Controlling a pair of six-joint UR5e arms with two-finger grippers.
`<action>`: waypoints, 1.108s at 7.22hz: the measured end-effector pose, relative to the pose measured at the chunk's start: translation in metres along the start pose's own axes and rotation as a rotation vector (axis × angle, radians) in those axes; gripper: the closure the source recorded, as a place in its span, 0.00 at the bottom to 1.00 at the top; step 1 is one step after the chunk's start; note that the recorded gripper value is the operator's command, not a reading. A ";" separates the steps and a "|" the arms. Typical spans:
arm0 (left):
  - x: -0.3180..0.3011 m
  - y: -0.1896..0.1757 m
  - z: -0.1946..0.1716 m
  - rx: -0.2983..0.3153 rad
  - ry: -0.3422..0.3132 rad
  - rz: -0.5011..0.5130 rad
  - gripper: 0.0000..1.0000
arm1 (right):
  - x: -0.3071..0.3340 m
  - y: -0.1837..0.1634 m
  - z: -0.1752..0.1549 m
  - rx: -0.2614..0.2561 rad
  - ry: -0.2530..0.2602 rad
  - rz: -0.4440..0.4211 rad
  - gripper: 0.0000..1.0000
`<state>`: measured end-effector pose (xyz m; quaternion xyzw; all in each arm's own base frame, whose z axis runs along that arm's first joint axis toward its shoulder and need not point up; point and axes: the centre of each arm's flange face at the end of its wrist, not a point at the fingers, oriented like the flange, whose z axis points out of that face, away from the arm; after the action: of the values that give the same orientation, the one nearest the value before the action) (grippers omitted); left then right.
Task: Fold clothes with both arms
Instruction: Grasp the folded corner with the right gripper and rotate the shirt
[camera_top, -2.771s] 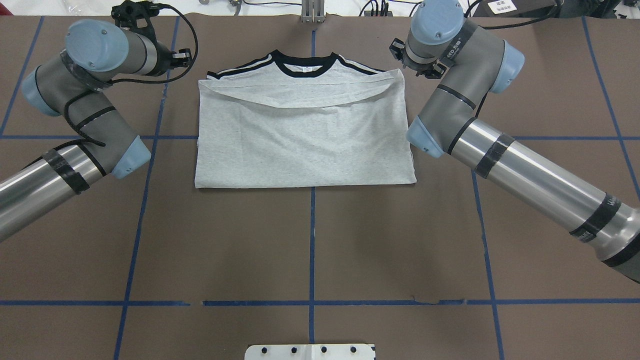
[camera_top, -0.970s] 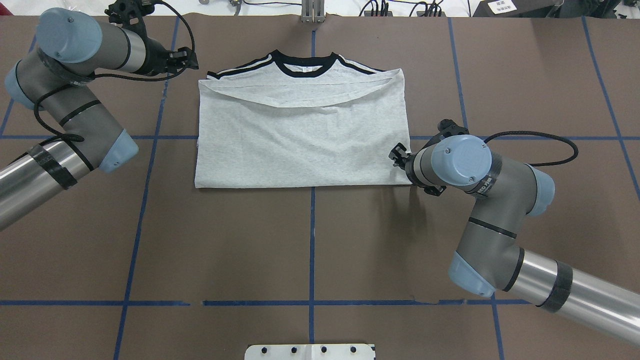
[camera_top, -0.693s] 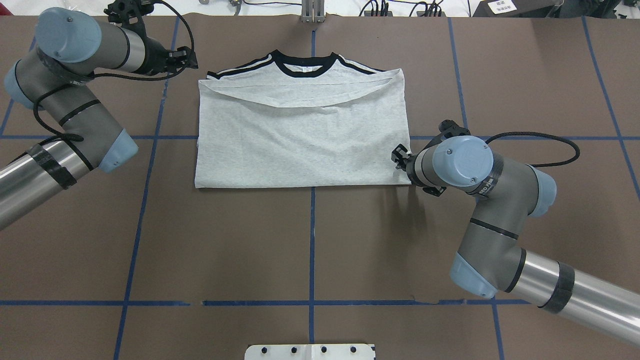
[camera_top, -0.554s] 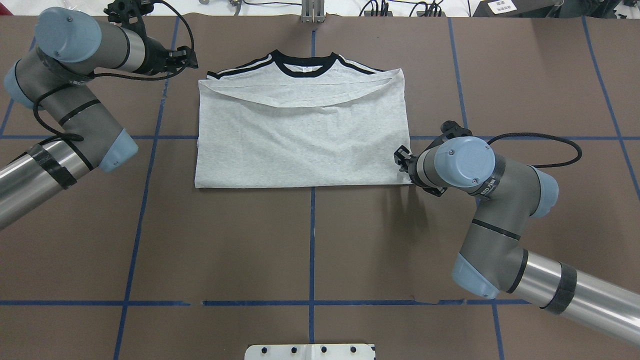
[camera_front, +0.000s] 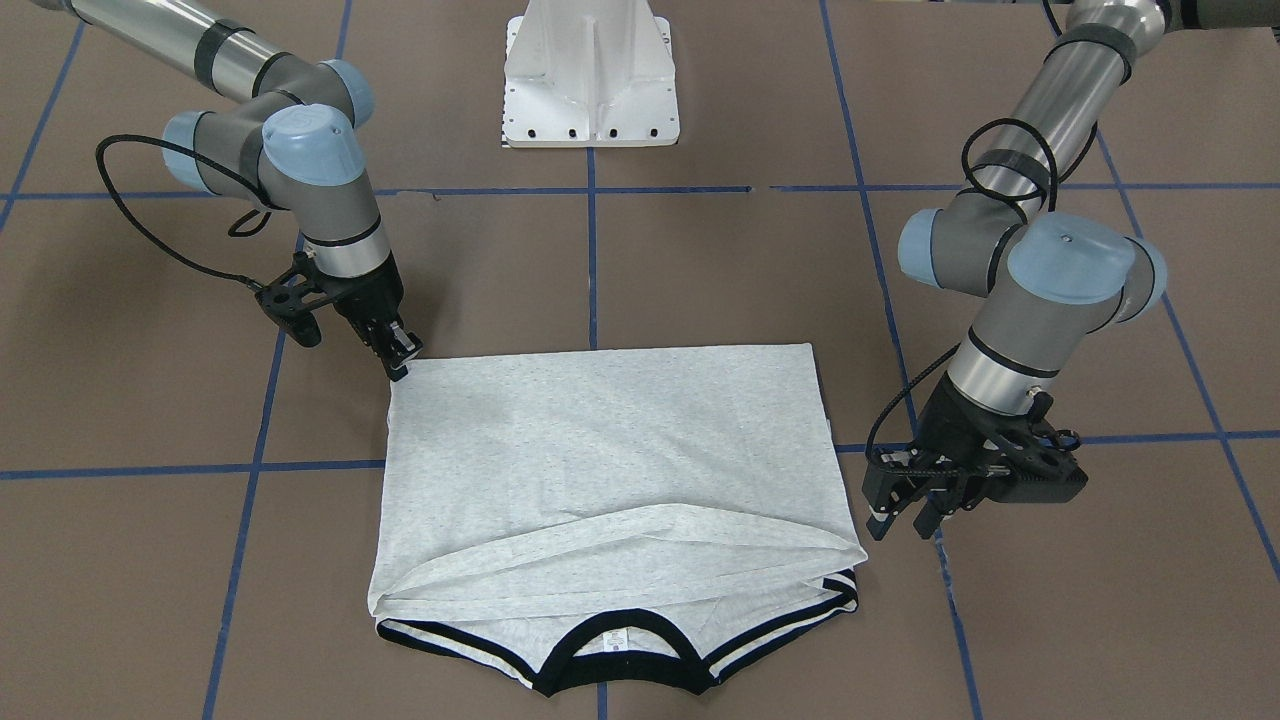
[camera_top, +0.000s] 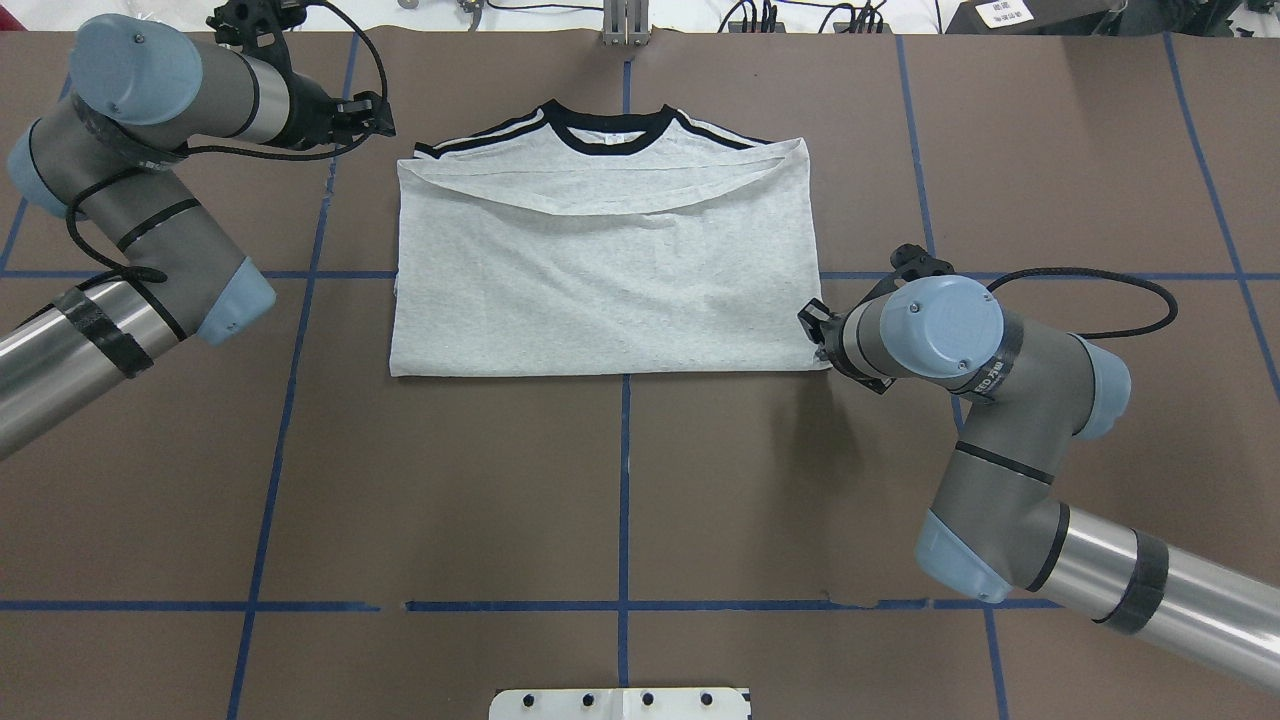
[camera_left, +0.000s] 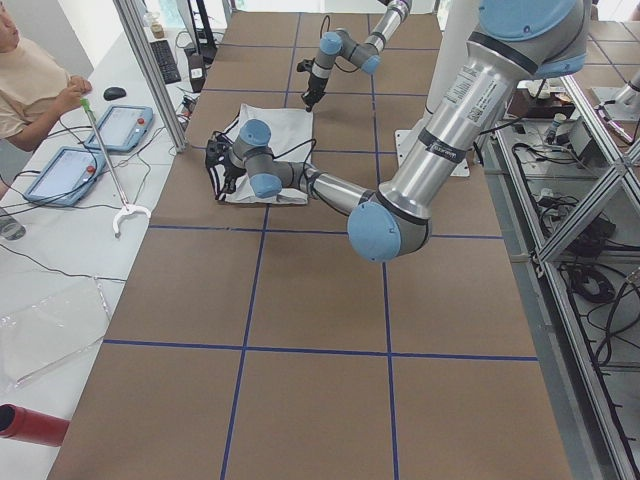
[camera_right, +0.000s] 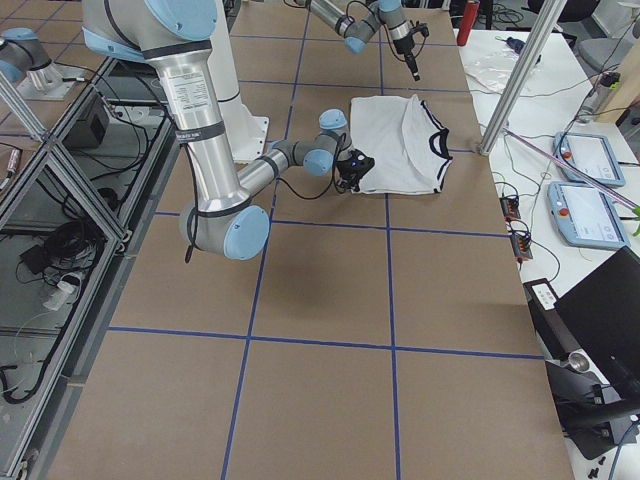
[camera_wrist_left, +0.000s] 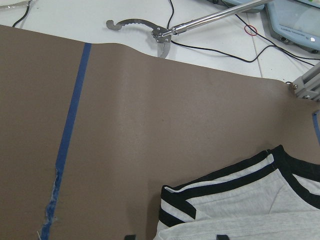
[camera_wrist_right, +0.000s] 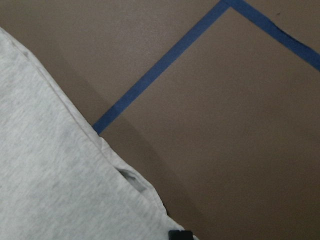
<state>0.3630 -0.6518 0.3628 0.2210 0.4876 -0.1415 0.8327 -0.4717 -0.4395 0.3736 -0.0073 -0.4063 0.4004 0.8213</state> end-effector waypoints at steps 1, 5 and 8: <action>0.001 0.000 0.000 0.000 0.001 0.001 0.40 | 0.008 -0.001 -0.013 -0.018 -0.005 -0.001 1.00; 0.031 0.011 -0.041 -0.012 0.092 -0.010 0.00 | 0.065 0.060 -0.098 -0.176 0.116 -0.061 1.00; 0.066 0.051 -0.110 -0.160 0.171 -0.118 0.01 | 0.122 0.120 -0.133 -0.388 0.275 -0.137 1.00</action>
<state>0.3357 -0.5533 0.2694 0.1362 0.5787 -0.1316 0.7932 -0.4180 -0.2356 0.3247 -0.1918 -0.3596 0.2534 0.8773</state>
